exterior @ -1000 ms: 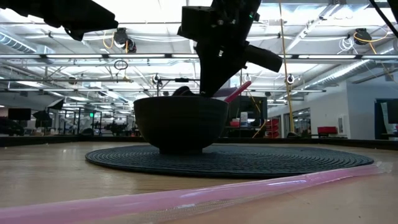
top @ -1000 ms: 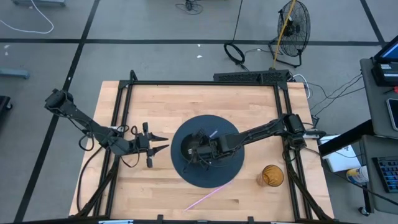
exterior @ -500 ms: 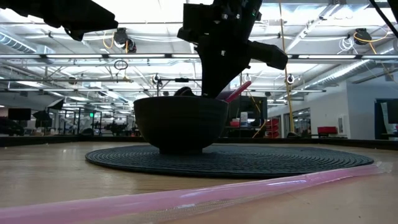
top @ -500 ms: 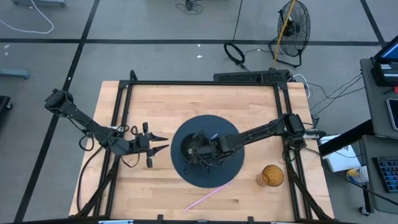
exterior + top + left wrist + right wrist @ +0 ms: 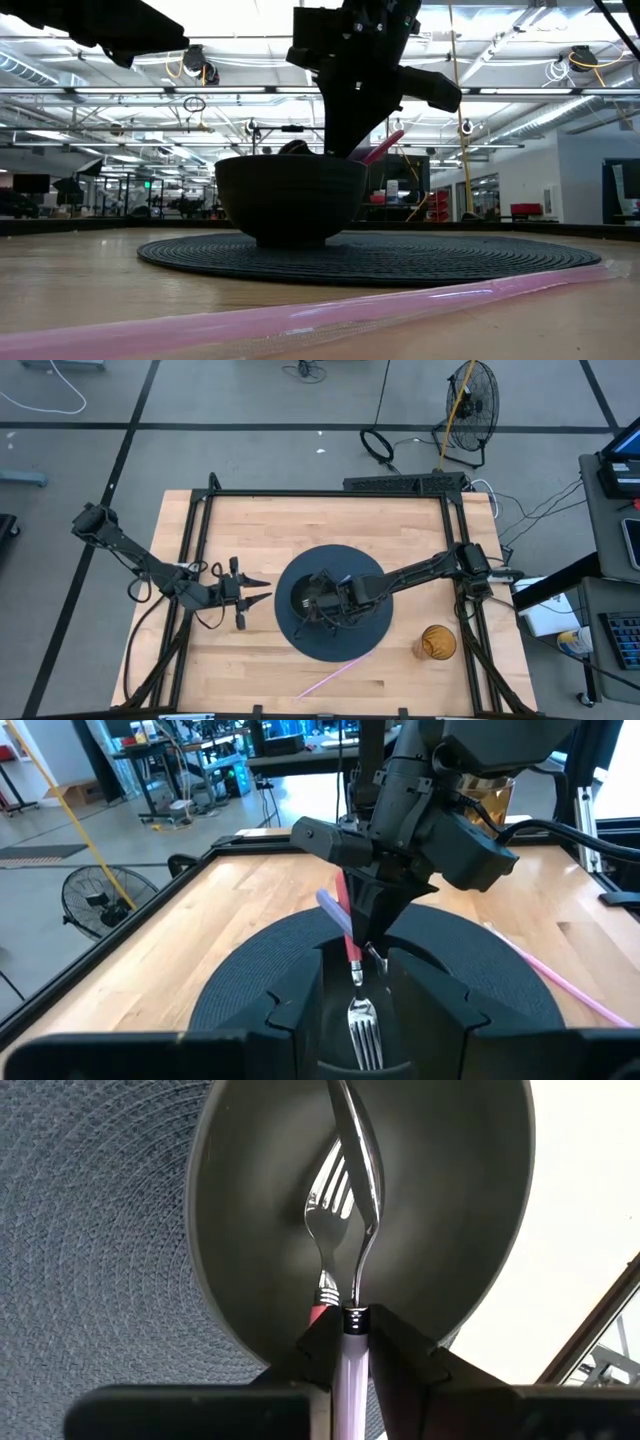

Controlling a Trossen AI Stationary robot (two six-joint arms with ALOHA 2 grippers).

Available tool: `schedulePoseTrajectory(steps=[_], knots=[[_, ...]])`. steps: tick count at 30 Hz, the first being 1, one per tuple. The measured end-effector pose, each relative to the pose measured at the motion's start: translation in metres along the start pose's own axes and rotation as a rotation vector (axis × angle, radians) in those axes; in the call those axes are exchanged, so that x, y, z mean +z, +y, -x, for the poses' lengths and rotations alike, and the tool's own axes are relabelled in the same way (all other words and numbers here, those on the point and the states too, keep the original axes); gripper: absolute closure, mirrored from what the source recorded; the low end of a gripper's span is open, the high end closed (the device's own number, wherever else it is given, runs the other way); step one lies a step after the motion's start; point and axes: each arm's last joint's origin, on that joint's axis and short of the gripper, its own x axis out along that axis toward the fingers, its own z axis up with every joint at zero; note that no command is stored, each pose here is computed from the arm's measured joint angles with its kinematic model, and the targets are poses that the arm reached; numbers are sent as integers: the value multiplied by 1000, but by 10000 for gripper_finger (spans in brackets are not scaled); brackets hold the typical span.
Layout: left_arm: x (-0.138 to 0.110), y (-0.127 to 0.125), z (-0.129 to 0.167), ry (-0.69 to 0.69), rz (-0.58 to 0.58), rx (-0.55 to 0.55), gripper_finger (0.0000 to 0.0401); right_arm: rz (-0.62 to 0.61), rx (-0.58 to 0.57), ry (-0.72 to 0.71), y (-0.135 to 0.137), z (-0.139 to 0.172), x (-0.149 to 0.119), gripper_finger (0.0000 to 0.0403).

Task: Pick & Place Utensil
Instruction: Put the blue spoon into the black bowl

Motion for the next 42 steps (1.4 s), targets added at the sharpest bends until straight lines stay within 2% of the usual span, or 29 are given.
schedulePoseTrajectory(steps=[4,9,18,22,34,42], knots=[[0,0,0,1,2,0,279,1,-7,5,0,0,0,361],[0,0,0,1,3,0,279,19,-64,78,0,-1,-3,356],[0,0,0,-1,-1,9,279,94,-71,184,12,-27,0,369],[0,0,0,2,-5,11,279,100,-106,170,9,-25,3,364],[0,1,0,1,-8,19,279,134,-106,167,10,-26,4,362],[0,1,0,1,-7,19,279,155,-116,149,12,-24,8,326]])
